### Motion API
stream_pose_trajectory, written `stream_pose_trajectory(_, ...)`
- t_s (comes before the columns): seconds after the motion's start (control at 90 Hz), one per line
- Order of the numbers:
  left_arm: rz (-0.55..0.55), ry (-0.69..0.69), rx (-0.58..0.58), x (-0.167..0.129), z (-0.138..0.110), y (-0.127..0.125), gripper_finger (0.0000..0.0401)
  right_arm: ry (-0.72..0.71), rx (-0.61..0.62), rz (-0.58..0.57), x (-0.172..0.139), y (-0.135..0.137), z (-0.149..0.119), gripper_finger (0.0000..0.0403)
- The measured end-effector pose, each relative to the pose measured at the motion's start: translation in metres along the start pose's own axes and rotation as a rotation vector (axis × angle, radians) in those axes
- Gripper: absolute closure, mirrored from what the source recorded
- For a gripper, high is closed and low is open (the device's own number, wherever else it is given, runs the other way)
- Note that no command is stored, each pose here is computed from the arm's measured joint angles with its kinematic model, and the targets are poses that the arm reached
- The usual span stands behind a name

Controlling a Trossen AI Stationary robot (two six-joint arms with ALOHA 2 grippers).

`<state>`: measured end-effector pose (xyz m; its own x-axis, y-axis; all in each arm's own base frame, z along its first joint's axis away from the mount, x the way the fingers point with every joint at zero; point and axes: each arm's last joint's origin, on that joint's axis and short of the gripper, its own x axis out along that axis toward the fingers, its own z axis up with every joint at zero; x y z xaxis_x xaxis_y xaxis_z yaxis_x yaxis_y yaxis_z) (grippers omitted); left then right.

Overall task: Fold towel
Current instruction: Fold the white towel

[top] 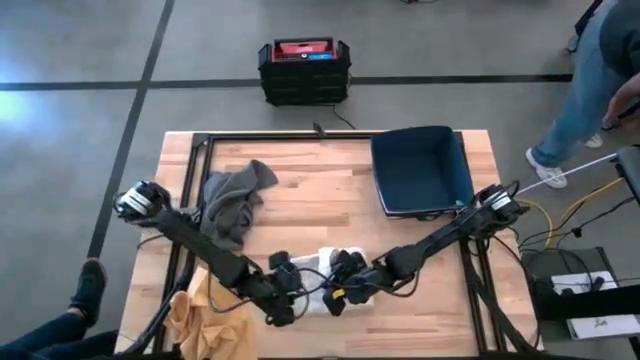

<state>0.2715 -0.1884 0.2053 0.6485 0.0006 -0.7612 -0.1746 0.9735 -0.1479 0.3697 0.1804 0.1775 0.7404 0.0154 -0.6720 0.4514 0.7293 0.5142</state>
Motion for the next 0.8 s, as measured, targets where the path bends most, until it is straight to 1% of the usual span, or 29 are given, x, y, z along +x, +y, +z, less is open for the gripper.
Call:
stream_pose_trajectory(0.056, 0.007, 0.019, -0.003, -0.007, -0.007, -0.002, 0.0288, -0.004, -0.003, 0.007, 0.000, 0.002, 0.001, 0.0390)
stream_pose_trajectory(0.122, 0.017, 0.047, 0.008, -0.007, -0.020, -0.003, 0.0288, -0.014, -0.008, 0.014, 0.000, 0.005, 0.003, 0.0384)
stream_pose_trajectory(0.2, 0.024, 0.067, 0.007, -0.001, -0.033, -0.001, 0.0288, -0.032, -0.013, 0.034, 0.001, 0.007, 0.005, 0.0376)
stream_pose_trajectory(0.344, 0.043, 0.086, -0.010, 0.012, -0.052, 0.010, 0.0288, -0.043, -0.015, 0.045, 0.002, 0.007, 0.007, 0.0362)
stream_pose_trajectory(0.644, -0.023, 0.010, -0.065, 0.028, -0.066, 0.025, 0.0288, -0.101, -0.011, 0.005, 0.006, 0.002, 0.013, 0.0338)
stream_pose_trajectory(0.744, -0.019, 0.012, -0.064, 0.029, -0.068, 0.027, 0.0288, -0.117, 0.004, 0.038, 0.015, 0.003, 0.012, 0.0331)
stream_pose_trajectory(0.8, -0.021, 0.010, -0.065, 0.029, -0.067, 0.027, 0.0288, -0.128, 0.015, 0.088, 0.026, 0.004, 0.010, 0.0328)
